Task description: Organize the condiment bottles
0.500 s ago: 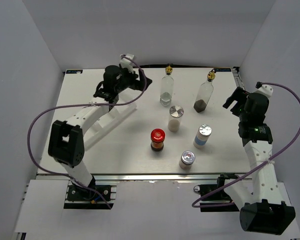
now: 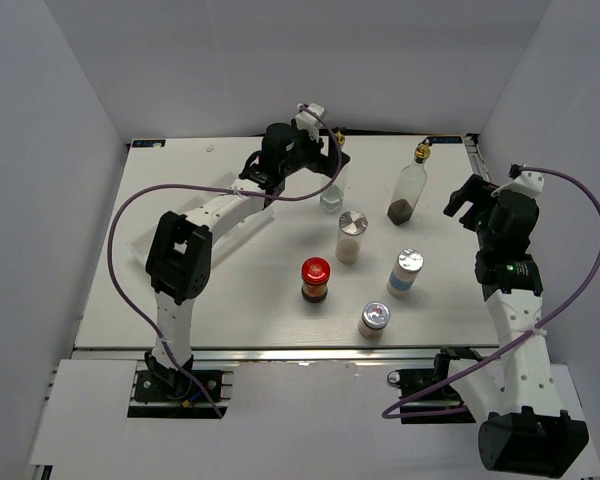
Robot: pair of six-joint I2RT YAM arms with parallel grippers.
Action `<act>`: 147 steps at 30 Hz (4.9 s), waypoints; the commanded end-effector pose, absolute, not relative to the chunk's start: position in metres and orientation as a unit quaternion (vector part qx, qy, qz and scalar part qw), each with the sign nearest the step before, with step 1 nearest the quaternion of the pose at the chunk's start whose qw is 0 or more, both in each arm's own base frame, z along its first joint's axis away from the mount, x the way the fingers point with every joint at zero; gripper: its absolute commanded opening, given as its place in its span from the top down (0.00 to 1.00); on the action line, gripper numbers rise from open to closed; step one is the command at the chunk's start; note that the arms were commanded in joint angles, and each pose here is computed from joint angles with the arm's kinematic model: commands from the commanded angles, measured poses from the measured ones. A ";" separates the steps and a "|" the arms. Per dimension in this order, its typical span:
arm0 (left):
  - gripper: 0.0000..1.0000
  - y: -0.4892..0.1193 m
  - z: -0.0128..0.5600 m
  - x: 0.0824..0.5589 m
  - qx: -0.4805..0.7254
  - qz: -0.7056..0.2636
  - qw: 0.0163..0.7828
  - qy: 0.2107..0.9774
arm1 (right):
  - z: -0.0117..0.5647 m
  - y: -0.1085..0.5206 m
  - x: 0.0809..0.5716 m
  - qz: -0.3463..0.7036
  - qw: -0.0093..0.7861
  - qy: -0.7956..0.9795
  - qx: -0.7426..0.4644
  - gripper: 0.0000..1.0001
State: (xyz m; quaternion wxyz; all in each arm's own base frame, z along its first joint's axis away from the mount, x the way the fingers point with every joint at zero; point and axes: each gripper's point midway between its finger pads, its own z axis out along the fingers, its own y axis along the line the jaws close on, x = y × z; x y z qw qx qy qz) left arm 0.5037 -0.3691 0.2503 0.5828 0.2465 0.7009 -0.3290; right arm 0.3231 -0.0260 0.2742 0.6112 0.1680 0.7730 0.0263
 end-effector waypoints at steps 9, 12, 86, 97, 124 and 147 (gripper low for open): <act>0.02 -0.378 0.272 0.542 0.206 -0.265 0.643 0.689 | 0.291 -0.007 0.330 0.061 0.656 0.745 0.102 0.11; 0.02 -0.383 0.272 0.547 0.205 -0.269 0.649 0.682 | 0.293 -0.008 0.329 0.057 0.654 0.747 0.101 0.11; 1.00 -0.053 0.343 0.532 -0.364 0.185 0.678 0.612 | 0.268 -0.031 0.330 0.008 0.645 0.750 0.150 0.11; 1.00 -0.045 0.320 0.526 -0.390 0.202 0.672 0.597 | 0.264 -0.034 0.332 0.001 0.639 0.754 0.154 0.11; 0.30 -0.042 0.269 0.535 -0.391 0.218 0.665 0.598 | 0.277 -0.026 0.329 0.018 0.642 0.754 0.136 0.10; 0.02 -0.074 0.313 0.491 -0.241 0.086 0.638 0.726 | 0.316 0.040 0.368 0.102 0.668 0.730 -0.106 0.11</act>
